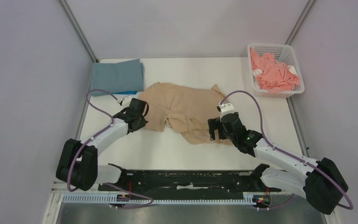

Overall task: Fold and stack the t-shirts
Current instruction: Flatten out the tshirt

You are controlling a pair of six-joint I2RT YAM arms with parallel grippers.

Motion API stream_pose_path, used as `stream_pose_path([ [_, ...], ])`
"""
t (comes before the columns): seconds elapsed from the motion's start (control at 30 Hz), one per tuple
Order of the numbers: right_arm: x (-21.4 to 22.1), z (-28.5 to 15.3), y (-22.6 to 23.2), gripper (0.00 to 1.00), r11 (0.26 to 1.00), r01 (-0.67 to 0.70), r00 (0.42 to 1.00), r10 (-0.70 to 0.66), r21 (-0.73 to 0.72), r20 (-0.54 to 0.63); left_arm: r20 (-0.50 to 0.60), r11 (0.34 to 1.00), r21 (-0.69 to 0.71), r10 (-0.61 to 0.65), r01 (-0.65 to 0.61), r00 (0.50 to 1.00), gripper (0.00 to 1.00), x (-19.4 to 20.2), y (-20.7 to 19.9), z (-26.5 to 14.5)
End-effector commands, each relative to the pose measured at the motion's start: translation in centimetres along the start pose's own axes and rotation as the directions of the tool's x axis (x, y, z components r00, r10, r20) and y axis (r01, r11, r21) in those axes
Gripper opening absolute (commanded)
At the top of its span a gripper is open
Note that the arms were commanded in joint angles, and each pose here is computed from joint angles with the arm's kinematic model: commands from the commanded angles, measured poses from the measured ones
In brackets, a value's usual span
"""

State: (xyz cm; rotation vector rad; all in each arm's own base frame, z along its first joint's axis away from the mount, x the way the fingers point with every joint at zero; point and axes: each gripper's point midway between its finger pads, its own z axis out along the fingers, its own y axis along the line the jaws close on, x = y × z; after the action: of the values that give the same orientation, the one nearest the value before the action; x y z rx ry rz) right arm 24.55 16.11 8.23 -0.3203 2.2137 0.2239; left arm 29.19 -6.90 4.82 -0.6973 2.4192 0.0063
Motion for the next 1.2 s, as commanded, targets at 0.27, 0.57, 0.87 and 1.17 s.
stream_pose_path([
  [0.27, 2.8, -1.7, -0.9, 0.97, 0.985, -0.171, 0.985, 0.172, 0.026, -0.019, 0.116, 0.974, 0.217, -0.089, 0.062, 0.989, 0.02, -0.1, -1.6, -4.7],
  [0.57, 3.4, -0.7, 1.7, 0.89, 0.975, -0.220, 0.975, 0.220, 0.022, -0.008, 0.155, 0.941, 0.336, -0.094, 0.037, 0.983, 0.02, -0.6, -2.8, -6.3],
  [0.87, 5.0, 0.9, -1.6, 0.36, 0.928, -0.287, 0.958, 0.282, 0.235, 0.058, 0.214, 0.918, 0.392, -0.151, 0.057, 0.965, 0.02, -1.5, -2.6, -7.3],
  [1.17, -2.7, -2.3, -3.2, 0.00, 0.926, -0.282, 0.937, 0.209, 0.251, 0.278, 0.375, 0.852, 0.522, -0.278, 0.047, 0.884, 0.02, -8.1, -4.5, -13.8],
])
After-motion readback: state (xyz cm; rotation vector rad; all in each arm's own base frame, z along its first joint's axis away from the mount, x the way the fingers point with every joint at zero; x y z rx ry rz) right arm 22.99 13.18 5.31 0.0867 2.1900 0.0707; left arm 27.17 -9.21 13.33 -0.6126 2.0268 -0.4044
